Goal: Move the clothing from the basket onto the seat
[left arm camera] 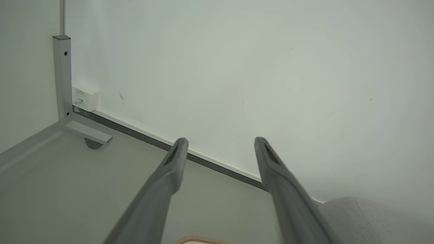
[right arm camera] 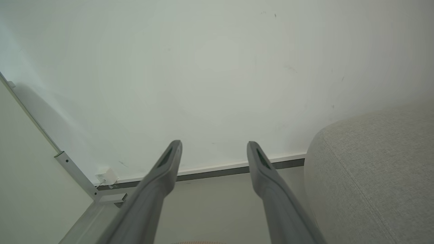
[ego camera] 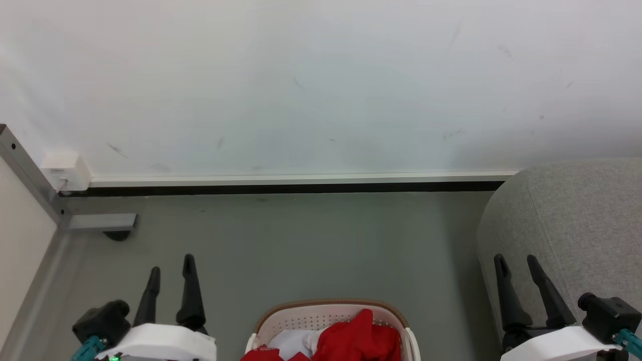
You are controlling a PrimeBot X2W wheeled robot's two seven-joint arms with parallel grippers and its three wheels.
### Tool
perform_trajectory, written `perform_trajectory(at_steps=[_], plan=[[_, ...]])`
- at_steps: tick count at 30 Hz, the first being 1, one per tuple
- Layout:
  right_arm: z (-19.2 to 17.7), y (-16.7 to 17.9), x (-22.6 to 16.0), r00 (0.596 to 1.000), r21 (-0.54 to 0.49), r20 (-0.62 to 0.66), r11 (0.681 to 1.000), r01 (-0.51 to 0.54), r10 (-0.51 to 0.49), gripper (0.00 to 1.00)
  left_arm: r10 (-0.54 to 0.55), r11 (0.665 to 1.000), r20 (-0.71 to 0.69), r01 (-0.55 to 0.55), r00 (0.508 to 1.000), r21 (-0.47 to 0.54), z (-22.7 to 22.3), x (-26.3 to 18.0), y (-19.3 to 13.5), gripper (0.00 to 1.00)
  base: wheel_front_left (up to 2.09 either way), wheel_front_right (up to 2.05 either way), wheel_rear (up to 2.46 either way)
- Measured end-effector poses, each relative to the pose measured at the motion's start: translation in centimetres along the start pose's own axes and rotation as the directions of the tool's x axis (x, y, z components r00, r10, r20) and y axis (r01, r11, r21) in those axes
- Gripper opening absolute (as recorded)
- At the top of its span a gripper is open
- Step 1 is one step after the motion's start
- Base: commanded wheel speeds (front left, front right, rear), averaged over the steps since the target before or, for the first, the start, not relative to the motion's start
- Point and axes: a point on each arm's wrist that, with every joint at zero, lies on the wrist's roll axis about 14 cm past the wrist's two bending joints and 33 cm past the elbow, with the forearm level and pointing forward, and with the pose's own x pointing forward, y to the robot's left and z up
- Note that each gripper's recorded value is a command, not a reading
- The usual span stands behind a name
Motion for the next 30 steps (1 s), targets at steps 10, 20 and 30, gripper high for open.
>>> perform_trajectory(at_steps=[10,20,30], plan=[[-0.2,0.4,0.0,1.0,-0.078,0.0,0.997,-0.017,0.017,1.0,-0.018,0.996,0.035,0.015,0.999,0.09,0.5,0.0,-0.6,1.0,0.0,0.0,0.0],[-0.1,1.0,0.1,0.999,-0.151,0.01,0.988,-0.043,0.045,1.0,-0.033,0.986,0.06,0.023,0.998,0.168,0.8,-0.1,-1.0,1.0,0.0,0.0,0.0],[0.1,1.7,0.2,0.997,-0.218,0.02,0.974,-0.069,0.075,1.0,-0.049,0.97,0.087,0.027,0.995,0.241,1.2,-0.2,-1.4,1.0,0.0,0.0,0.0]])
